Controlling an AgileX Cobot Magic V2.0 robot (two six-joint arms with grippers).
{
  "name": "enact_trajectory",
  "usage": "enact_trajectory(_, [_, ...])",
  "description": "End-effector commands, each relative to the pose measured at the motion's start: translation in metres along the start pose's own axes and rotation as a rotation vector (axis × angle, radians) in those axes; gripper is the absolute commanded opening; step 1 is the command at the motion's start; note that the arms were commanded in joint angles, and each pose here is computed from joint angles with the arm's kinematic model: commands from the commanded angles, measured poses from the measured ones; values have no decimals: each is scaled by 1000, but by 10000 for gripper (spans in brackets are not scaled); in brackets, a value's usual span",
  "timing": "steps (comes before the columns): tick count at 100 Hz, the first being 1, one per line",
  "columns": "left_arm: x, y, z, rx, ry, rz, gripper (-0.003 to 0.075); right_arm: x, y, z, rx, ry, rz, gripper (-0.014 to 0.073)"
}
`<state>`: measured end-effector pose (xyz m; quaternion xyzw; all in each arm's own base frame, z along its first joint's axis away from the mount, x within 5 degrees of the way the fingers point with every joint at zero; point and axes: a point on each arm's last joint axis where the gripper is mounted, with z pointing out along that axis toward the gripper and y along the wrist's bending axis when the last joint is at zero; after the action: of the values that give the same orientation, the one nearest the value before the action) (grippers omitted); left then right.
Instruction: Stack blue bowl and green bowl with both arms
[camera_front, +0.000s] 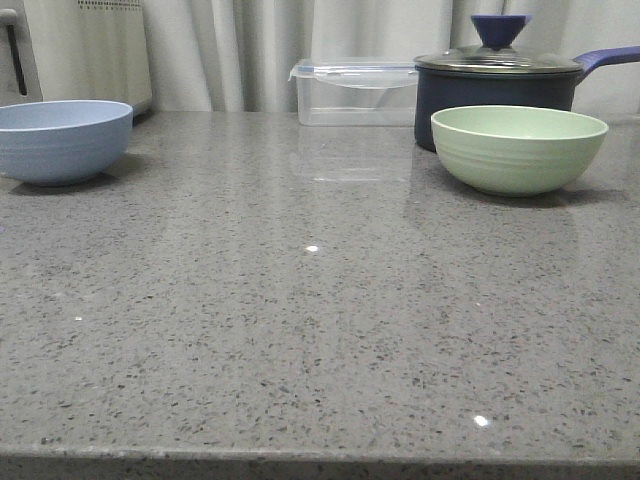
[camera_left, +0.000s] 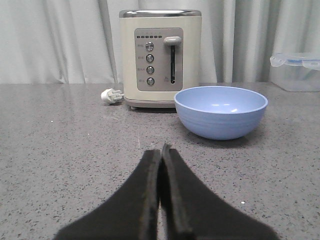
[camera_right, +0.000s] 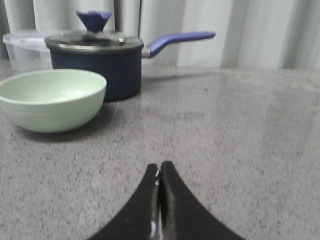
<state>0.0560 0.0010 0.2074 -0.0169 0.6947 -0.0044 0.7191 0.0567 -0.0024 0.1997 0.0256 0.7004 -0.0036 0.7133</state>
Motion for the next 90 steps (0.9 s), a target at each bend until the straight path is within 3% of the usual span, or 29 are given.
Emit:
enact_trajectory(1, [3,0,-1,12,-86,2,-20,-13,0,-2,-1,-149,-16,-62])
enact_trajectory(26, [-6,-1,-2,13,-127,-30,-20,-15,0,-3,-1,-167,33,-62])
enact_trajectory(37, [-18,-1,-3,15,-118,-69,-20,-16,0,-3,-5,-97,145,-62])
enact_trajectory(48, [-40,-2,-3,18,-83,-69,-20,-25,3,-5,-18,-13,178,-62])
enact_trajectory(61, [-72,-3,1,19,-61,-64,-20,-50,4,-4,-25,16,172,-62])
enact_trajectory(90, [-127,-6,35,18,96,-56,-20,-97,7,15,-25,275,98,-62])
